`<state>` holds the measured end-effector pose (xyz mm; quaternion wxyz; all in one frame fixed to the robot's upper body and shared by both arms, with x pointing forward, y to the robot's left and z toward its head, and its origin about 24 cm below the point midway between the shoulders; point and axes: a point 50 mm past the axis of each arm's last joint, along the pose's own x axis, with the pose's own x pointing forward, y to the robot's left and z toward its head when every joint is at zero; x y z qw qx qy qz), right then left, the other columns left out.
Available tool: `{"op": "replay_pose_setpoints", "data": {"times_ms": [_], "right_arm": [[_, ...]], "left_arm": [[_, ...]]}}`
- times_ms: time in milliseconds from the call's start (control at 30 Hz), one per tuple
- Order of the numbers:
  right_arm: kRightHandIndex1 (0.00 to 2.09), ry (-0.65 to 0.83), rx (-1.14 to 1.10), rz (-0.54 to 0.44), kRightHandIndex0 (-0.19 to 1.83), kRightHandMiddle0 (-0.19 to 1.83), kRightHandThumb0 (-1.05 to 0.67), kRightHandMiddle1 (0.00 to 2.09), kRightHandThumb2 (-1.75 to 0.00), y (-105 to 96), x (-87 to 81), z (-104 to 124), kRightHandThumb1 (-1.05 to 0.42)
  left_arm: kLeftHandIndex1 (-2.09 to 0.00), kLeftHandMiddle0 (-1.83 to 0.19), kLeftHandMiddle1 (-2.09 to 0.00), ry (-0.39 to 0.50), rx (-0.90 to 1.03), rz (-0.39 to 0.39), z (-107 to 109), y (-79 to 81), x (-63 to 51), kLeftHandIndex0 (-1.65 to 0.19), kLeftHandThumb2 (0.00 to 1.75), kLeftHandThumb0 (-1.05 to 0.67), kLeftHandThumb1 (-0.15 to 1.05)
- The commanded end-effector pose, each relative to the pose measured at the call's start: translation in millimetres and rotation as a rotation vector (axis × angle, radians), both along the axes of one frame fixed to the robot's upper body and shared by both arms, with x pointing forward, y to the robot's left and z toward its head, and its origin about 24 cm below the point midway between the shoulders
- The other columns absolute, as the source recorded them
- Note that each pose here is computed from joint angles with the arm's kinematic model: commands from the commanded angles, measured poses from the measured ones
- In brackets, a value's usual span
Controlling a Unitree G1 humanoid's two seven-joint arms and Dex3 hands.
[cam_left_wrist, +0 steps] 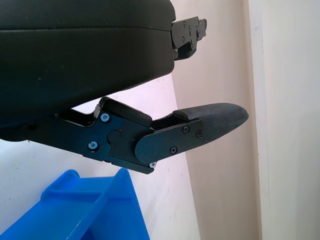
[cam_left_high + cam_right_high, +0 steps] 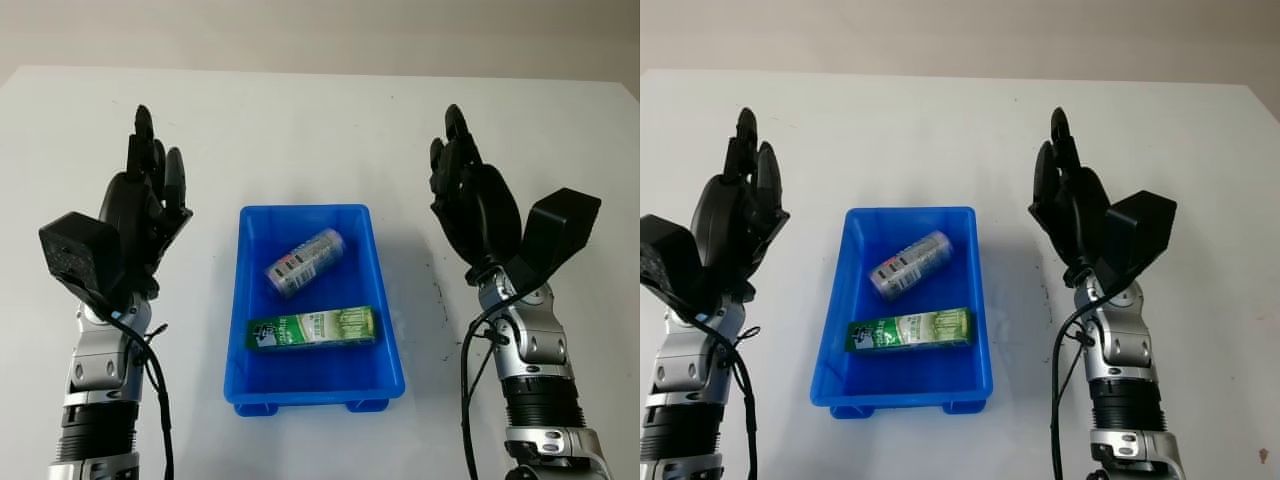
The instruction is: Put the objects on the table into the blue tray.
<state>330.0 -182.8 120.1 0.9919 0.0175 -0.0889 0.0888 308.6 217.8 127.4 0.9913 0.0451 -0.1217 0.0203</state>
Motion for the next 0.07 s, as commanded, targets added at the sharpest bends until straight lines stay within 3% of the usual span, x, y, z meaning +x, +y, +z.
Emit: {"op": "replay_pose_setpoints", "data": {"times_ms": [0, 33], "right_arm": [[0.0, -0.022, -0.006, -0.003, -0.19, -0.19, -0.73, 0.0, -0.77, -2.1, 0.3, 4.3, -1.05], [0.0, -0.022, -0.007, -0.004, -0.19, -0.19, -0.73, 0.0, -0.77, -2.0, -0.1, 4.1, -1.05]], "left_arm": [[0.0, 0.19, 0.0, 0.003, -0.001, -0.003, -1.8, -0.4, -2.8, 0.19, 0.72, -0.8, 1.05], [0.0, 0.19, 0.0, 0.003, 0.001, -0.006, -1.7, -0.7, -3.1, 0.19, 0.72, -0.8, 1.05]]}}
